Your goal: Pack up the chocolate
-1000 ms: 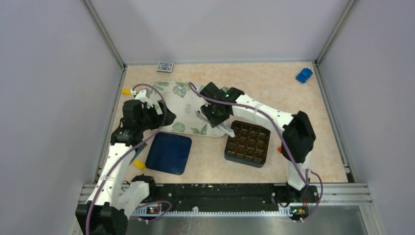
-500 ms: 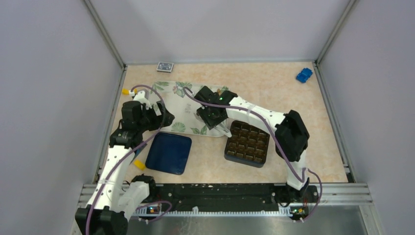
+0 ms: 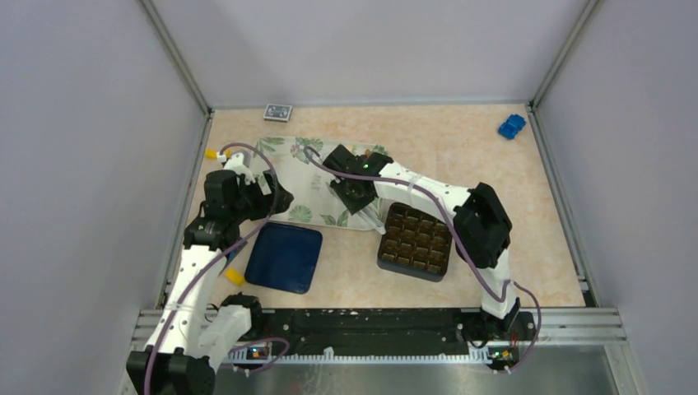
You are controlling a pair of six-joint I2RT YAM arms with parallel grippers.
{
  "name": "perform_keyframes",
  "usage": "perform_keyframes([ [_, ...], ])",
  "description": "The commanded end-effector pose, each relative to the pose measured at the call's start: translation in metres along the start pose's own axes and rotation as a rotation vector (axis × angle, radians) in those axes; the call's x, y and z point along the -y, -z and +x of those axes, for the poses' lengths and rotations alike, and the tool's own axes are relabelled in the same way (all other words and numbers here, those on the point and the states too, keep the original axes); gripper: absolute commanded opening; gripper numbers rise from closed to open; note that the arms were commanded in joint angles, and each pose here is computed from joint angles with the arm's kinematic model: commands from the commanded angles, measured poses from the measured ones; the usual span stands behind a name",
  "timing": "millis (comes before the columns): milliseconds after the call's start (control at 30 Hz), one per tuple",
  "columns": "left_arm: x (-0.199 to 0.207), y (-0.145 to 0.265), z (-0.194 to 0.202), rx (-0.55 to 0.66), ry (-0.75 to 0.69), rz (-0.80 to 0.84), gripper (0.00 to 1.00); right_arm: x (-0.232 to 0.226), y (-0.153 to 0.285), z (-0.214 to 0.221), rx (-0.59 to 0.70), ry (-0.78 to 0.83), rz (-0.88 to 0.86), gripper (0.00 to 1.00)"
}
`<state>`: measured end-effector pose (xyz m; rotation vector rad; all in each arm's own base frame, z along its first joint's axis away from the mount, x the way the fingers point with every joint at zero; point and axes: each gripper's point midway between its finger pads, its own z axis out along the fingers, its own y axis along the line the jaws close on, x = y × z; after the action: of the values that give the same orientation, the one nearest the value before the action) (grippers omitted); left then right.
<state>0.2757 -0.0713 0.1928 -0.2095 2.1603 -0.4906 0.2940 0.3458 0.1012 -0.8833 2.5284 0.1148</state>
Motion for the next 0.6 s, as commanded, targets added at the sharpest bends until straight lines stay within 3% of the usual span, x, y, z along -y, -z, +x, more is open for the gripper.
perform_keyframes([
  [0,0.004,0.007,-0.014,0.049,-0.023,0.005,0.99,-0.007,0.027,-0.030,0.106,-0.002,-0.007,0.23],
  [100,0.004,0.007,-0.014,0.050,-0.024,0.007,0.99,-0.007,0.042,-0.036,0.139,-0.013,-0.020,0.15],
  [333,0.005,0.004,-0.017,0.051,-0.028,0.013,0.99,0.006,0.086,-0.037,0.204,-0.035,-0.009,0.13],
  [567,0.007,-0.002,-0.025,0.050,-0.045,0.015,0.99,0.045,0.127,0.025,0.165,-0.113,0.040,0.13],
])
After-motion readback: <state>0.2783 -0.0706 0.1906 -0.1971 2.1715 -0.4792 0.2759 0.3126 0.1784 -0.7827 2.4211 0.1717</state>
